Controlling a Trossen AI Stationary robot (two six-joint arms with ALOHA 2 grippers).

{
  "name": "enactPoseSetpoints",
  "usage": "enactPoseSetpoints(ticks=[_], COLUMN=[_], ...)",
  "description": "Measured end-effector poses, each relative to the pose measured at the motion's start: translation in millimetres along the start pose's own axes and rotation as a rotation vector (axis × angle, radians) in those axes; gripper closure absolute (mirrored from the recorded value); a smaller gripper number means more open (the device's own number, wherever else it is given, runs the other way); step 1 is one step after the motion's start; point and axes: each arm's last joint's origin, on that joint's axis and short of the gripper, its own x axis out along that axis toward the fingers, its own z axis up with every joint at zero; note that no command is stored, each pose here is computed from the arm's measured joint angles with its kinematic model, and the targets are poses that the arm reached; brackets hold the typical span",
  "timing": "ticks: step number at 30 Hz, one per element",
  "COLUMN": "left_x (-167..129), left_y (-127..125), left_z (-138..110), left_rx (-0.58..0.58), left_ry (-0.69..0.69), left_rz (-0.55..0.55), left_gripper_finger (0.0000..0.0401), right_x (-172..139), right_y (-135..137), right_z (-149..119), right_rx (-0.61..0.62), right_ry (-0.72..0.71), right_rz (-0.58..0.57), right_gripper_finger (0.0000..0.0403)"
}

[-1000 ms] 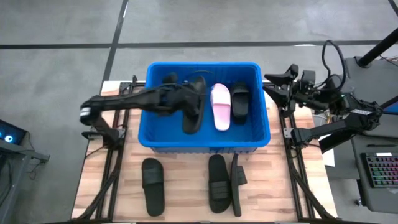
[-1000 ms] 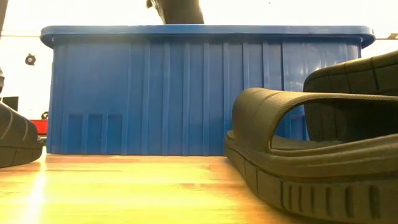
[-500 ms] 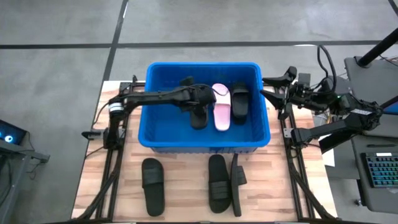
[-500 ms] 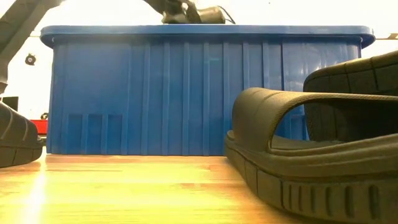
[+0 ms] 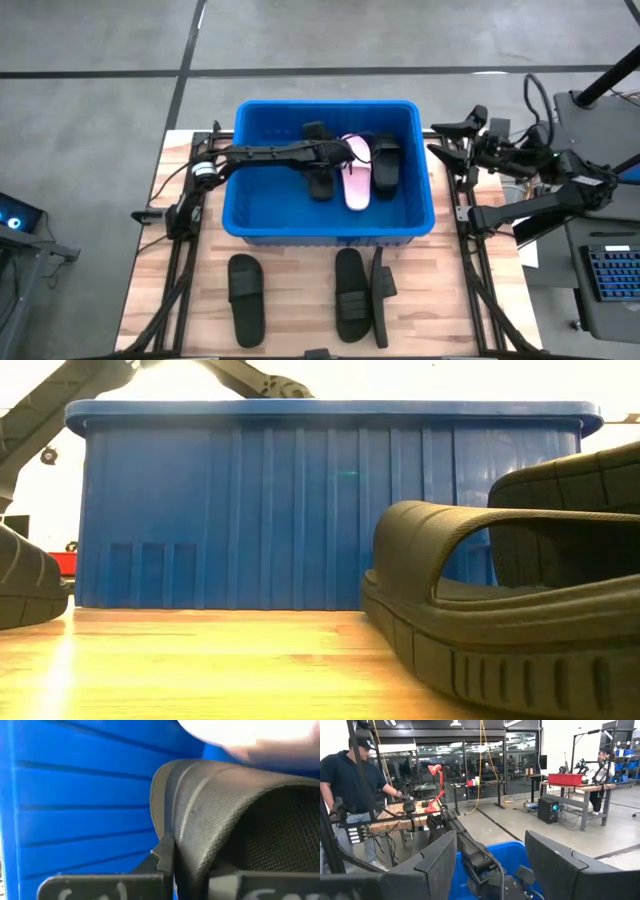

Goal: Pick and place slides into bin
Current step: Put the black slide into the bin

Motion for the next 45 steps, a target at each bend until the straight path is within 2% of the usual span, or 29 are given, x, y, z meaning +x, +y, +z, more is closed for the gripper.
enactPoseSetpoints(ticks=[2,9,15,20,27,33,37,45], left_x=[4,19,28,35,39,41,42,40], left_y=[-1,-12,-20,-28,-28,-27,-26,-27], left_z=[3,0,-6,-12,-8,-8,-9,-10], left_rx=[-0.026,-0.007,-0.042,-0.016,-0.055,-0.057,-0.053,-0.046], left_ry=[-0.018,0.012,0.028,0.051,0.013,0.006,0.007,-0.011], left_rz=[-0.004,0.013,0.012,-0.013,-0.03,-0.069,-0.103,-0.247], left_gripper_finger=[0.0401,0.0401,0.0401,0.0401,0.0396,0.0331,0.0268,0.0132], right_x=[-4,-21,-33,-39,-38,-38,-37,-38], right_y=[-2,-7,-12,-14,-13,-13,-13,-13], right_z=[2,8,12,13,13,13,13,13], right_rx=[0.004,0.033,0.13,0.123,0.103,0.125,0.127,0.126], right_ry=[-0.013,-0.061,-0.098,-0.114,-0.113,-0.111,-0.11,-0.111], right_rz=[0.0,0.001,0.007,0.007,0.006,0.008,0.008,0.008], right_gripper_finger=[0.0177,0.0177,0.0177,0.0177,0.0177,0.0177,0.0177,0.0177])
